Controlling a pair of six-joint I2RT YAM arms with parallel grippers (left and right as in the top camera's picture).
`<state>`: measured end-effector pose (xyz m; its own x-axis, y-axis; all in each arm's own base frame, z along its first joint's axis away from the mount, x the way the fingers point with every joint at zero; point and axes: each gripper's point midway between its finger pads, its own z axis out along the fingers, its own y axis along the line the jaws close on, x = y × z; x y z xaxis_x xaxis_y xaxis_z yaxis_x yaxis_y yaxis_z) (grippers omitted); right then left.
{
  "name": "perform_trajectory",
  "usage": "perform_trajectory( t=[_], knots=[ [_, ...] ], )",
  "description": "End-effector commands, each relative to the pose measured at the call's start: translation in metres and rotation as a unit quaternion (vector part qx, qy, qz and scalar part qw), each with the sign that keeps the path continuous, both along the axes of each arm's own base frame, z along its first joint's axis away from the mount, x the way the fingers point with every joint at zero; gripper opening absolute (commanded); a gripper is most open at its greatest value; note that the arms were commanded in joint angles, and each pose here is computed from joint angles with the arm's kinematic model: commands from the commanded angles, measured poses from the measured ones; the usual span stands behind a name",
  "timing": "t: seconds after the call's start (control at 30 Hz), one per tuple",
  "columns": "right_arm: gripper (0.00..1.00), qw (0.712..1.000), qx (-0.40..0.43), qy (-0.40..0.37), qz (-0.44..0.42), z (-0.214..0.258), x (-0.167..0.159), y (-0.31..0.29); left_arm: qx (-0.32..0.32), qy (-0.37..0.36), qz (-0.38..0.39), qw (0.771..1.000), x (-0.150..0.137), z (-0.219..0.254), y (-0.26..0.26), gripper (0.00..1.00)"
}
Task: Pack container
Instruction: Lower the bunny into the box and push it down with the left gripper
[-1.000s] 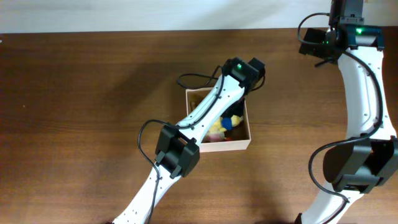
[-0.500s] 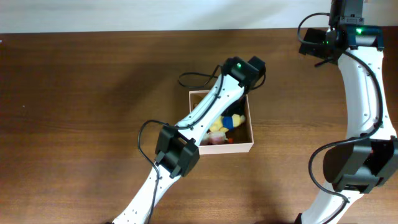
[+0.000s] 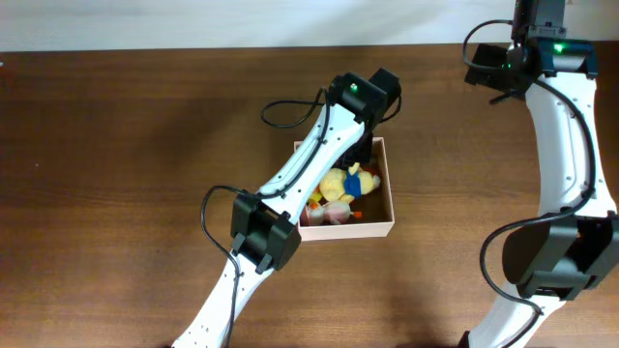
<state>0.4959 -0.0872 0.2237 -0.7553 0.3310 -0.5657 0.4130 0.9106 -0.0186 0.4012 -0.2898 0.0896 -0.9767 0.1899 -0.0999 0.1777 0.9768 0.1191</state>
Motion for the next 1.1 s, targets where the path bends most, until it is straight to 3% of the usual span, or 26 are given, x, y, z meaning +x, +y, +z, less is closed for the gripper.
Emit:
perform_trajectory(
  t=[0.0,0.23,0.27,0.3,0.53,0.77,1.07],
  knots=[
    [0.99,1.000,-0.001,-0.003,0.000,0.002,0.002,-0.001,-0.019,-0.026,-0.006,0.999,0.003,0.028,-0.001,0.10],
    [0.99,1.000,-0.001,-0.003,0.000,0.002,0.002,-0.001,-0.020,-0.026,-0.007,0.999,0.002,0.028,-0.002,0.28],
    [0.99,1.000,-0.001,-0.003,0.001,0.002,0.002,-0.001,-0.020,-0.026,-0.007,0.999,0.003,0.028,-0.002,0.38],
    [0.99,1.000,-0.001,-0.003,0.001,0.002,0.002,-0.001,-0.020,-0.027,-0.007,0.999,0.003,0.028,-0.002,0.40],
    [0.99,1.000,-0.001,-0.003,0.001,0.002,0.002,-0.001,-0.035,-0.043,-0.011,0.998,0.008,0.029,-0.012,0.40],
    [0.99,1.000,-0.001,-0.003,0.000,0.002,0.002,-0.001,-0.083,-0.062,-0.073,0.992,0.008,0.033,-0.052,0.39],
    [0.99,1.000,-0.001,-0.003,0.001,0.002,0.002,-0.001,-0.082,-0.062,-0.079,0.992,0.006,0.032,-0.055,0.39]
  ],
)
